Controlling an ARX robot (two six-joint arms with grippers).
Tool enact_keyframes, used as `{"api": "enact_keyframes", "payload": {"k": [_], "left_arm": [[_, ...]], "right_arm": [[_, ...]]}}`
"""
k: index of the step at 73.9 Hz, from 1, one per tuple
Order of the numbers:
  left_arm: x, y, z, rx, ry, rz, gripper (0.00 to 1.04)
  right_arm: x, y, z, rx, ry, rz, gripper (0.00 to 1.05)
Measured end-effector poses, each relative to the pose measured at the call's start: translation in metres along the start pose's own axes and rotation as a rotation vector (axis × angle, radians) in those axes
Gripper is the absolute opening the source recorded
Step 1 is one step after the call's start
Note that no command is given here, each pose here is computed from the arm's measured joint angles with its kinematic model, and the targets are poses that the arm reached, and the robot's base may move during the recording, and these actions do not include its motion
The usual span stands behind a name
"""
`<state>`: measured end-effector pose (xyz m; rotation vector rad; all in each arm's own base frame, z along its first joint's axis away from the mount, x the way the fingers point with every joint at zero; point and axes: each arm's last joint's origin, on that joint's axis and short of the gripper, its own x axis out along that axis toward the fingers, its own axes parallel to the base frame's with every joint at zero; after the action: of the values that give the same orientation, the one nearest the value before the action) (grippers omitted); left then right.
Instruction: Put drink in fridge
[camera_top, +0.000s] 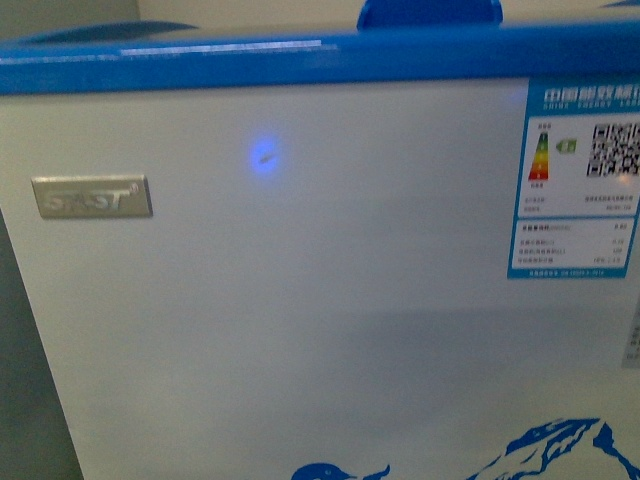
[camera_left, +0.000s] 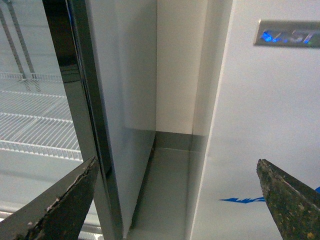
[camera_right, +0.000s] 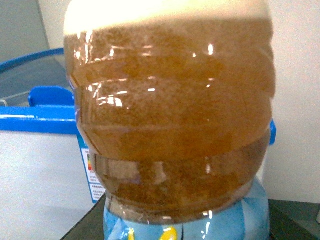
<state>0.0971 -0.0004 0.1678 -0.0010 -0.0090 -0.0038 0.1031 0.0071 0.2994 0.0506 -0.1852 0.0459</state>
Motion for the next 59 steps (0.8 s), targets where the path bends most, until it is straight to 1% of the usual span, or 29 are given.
{"api": "enact_keyframes", "payload": {"k": [59], "left_arm": [[0.0,0.0,0.0,0.0,0.0,-0.001,0.97]], "right_arm": [[-0.0001,0.0,0.0,-0.002,0.0,0.0,0.41]]}}
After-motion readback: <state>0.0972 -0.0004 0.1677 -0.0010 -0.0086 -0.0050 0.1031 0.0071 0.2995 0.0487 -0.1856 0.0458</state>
